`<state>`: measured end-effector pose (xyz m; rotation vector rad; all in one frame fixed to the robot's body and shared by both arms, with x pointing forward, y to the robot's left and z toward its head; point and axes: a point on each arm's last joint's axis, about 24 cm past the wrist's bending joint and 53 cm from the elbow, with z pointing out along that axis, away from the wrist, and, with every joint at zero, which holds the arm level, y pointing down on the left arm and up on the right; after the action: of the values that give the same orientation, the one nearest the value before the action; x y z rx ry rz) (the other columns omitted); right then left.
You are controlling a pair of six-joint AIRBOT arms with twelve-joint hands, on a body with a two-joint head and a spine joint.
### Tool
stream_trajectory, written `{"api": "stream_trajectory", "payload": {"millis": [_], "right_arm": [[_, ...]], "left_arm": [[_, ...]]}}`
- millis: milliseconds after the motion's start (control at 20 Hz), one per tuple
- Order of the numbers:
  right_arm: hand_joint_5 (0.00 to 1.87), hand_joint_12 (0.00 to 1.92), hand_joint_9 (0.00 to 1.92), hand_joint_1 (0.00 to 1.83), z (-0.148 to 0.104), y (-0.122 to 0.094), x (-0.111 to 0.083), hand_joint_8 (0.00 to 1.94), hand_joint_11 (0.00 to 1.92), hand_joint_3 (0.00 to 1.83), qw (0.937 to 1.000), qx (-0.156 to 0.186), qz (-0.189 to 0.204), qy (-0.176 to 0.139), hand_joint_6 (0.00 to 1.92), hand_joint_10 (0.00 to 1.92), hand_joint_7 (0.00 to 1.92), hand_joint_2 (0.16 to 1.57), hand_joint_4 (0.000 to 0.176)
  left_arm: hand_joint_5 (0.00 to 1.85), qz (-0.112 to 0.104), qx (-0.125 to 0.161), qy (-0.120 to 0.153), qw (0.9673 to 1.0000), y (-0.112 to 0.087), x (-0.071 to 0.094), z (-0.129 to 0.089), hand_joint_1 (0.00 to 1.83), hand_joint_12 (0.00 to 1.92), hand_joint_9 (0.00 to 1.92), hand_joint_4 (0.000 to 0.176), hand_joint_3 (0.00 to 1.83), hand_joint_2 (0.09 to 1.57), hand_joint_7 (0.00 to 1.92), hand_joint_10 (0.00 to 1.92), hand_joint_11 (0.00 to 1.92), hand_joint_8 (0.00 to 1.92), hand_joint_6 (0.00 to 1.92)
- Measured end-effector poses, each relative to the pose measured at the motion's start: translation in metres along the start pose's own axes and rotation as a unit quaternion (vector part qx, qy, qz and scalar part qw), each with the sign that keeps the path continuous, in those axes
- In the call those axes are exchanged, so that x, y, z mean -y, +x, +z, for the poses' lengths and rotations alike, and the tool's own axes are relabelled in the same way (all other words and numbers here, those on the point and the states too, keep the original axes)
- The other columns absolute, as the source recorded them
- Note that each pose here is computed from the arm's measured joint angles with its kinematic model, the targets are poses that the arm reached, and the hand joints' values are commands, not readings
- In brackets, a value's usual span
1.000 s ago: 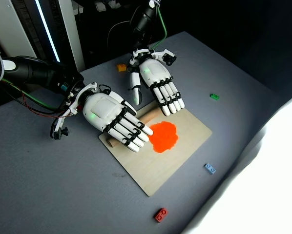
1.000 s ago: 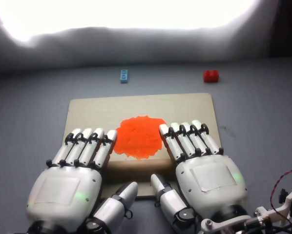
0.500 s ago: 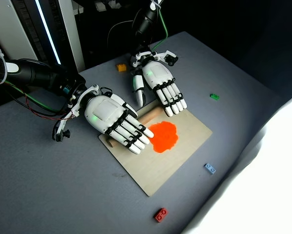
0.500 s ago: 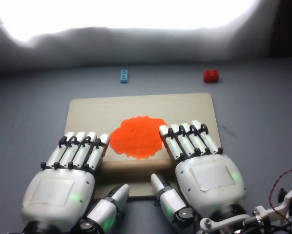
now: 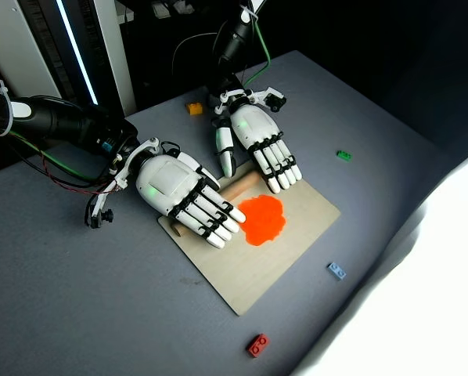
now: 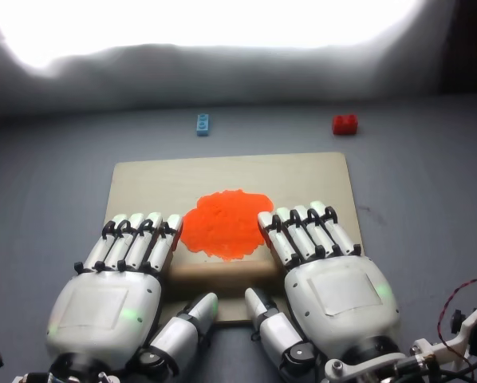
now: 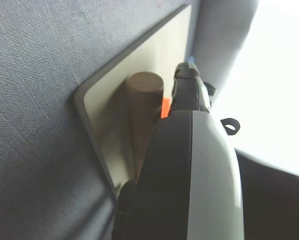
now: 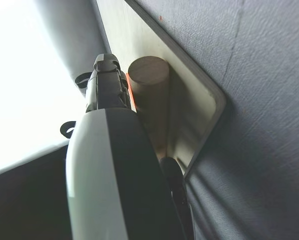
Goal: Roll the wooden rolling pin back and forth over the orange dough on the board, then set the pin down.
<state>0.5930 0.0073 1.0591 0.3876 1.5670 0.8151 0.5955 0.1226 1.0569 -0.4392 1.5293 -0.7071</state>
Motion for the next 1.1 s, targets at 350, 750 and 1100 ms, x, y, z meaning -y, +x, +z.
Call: {"api": "stream_trajectory", "payload": {"millis": [350,750,1100], "right_arm": [[0.1,0.31,0.1,0.0,0.003,0.0,0.003,0.01,0.0,0.0,1.0,0.002,-0.002,0.001,0.01,0.01,0.11,1.55,0.0],[0.11,0.28,0.13,0.0,0.011,-0.007,0.009,0.01,0.0,0.0,0.9999,0.014,-0.004,0.003,0.0,0.01,0.14,1.54,0.0],[0.11,0.28,0.13,0.0,0.017,-0.013,0.012,0.0,0.0,0.0,0.9997,0.023,-0.005,0.004,0.0,0.0,0.14,1.54,0.0]], "left_arm": [[0.0,-0.01,0.009,-0.004,0.9999,-0.005,-0.003,0.011,0.0,0.0,0.0,0.0,0.0,1.37,0.0,0.0,0.0,0.0,0.0],[0.0,-0.01,0.013,-0.006,0.9998,-0.005,-0.005,0.017,0.0,0.0,0.0,0.0,0.0,1.39,0.0,0.0,0.0,0.0,0.0],[0.0,-0.015,0.013,-0.008,0.9998,-0.002,-0.003,0.021,0.0,0.0,0.0,0.0,0.0,1.39,0.0,0.0,0.0,0.0,0.0]]}}
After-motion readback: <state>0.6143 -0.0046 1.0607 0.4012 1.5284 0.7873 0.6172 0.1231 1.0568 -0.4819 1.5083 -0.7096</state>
